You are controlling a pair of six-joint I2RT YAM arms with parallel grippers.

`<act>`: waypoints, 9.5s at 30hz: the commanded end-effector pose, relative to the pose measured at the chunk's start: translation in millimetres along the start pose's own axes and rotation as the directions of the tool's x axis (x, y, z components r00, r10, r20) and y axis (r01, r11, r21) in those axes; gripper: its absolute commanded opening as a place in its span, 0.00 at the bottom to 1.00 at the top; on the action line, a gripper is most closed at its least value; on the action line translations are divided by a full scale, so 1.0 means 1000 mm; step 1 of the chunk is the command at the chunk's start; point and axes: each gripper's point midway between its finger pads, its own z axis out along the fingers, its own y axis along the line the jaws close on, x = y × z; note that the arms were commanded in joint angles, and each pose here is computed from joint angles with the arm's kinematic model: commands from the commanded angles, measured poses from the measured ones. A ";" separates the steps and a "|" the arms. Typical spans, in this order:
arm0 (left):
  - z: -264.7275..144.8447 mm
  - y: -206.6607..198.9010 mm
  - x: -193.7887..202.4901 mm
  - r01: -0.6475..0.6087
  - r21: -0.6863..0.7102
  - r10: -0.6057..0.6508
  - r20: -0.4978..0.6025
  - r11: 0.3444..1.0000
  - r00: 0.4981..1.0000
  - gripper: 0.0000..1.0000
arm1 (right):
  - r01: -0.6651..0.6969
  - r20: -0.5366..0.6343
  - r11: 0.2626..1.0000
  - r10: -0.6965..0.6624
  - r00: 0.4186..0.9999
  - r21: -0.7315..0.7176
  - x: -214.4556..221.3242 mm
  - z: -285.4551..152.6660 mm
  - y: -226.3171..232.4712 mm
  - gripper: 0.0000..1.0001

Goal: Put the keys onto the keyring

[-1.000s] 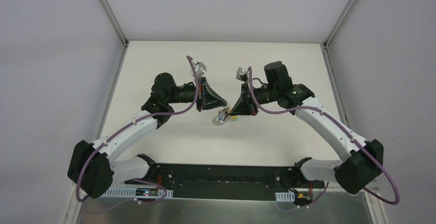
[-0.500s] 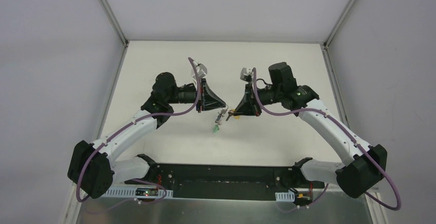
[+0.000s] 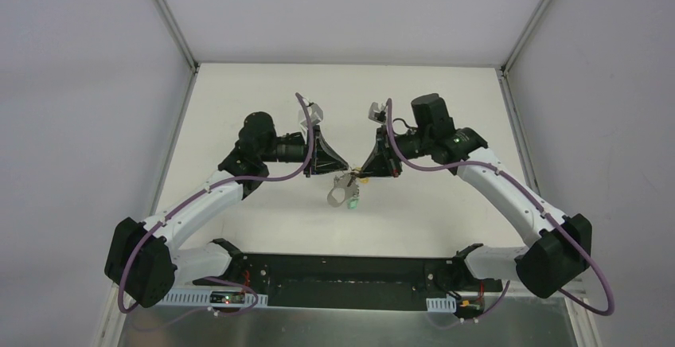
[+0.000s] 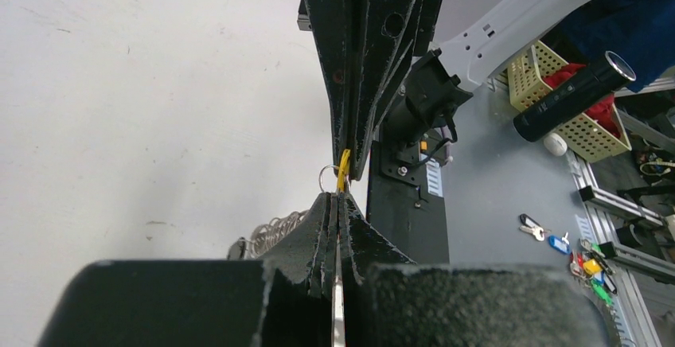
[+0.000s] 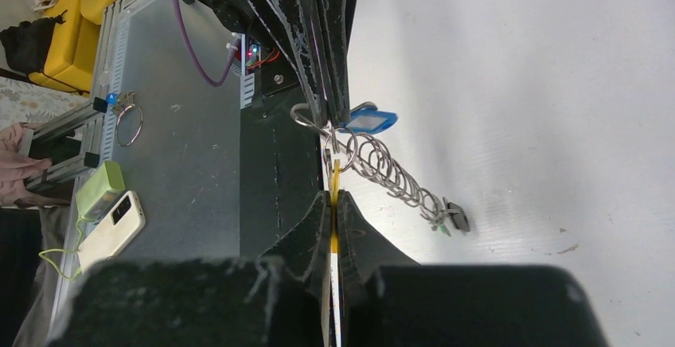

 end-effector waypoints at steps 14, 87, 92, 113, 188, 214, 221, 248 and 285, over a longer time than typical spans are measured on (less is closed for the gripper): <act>-0.003 -0.015 -0.018 -0.109 0.031 0.108 0.026 0.994 0.994 0.00 | 0.064 0.041 0.998 -0.065 0.997 0.011 -0.011 -0.009 0.005 0.00; 0.004 -0.012 -0.038 -0.026 0.018 0.025 0.084 0.999 0.996 0.00 | 0.074 -0.006 0.997 -0.075 0.997 -0.018 -0.003 0.015 0.006 0.45; 0.004 -0.009 -0.038 -0.012 0.003 0.012 0.087 1.000 0.996 0.00 | 0.067 -0.004 0.998 -0.067 0.998 -0.011 -0.005 0.018 0.004 0.45; 0.004 -0.009 -0.039 0.004 0.001 -0.004 0.091 1.000 0.996 0.00 | 0.052 -0.025 0.996 -0.050 0.998 0.077 -0.004 0.029 -0.016 0.15; 0.024 0.101 -0.017 -0.337 -0.199 0.313 -0.144 0.920 0.939 0.65 | -0.171 0.254 0.881 0.060 0.965 0.442 -0.089 -0.064 -0.065 0.00; 0.039 0.104 0.016 -0.226 -0.158 0.206 -0.135 0.961 0.969 0.23 | -0.210 0.299 0.865 0.074 0.951 0.455 -0.088 -0.078 -0.070 0.00; 0.041 0.103 0.010 -0.220 -0.157 0.201 -0.132 0.963 0.971 0.00 | -0.218 0.304 0.861 0.078 0.949 0.459 -0.086 -0.080 -0.072 0.00; -0.048 0.040 0.032 -0.213 -0.206 0.062 -0.564 0.955 0.823 0.00 | -0.150 0.197 0.906 0.075 0.977 0.395 -0.014 -0.046 -0.093 0.03; -0.061 0.089 0.028 -0.086 -0.478 -0.367 -0.767 0.874 0.526 0.00 | -0.234 0.289 0.662 0.027 0.957 0.712 0.001 -0.121 -0.128 0.40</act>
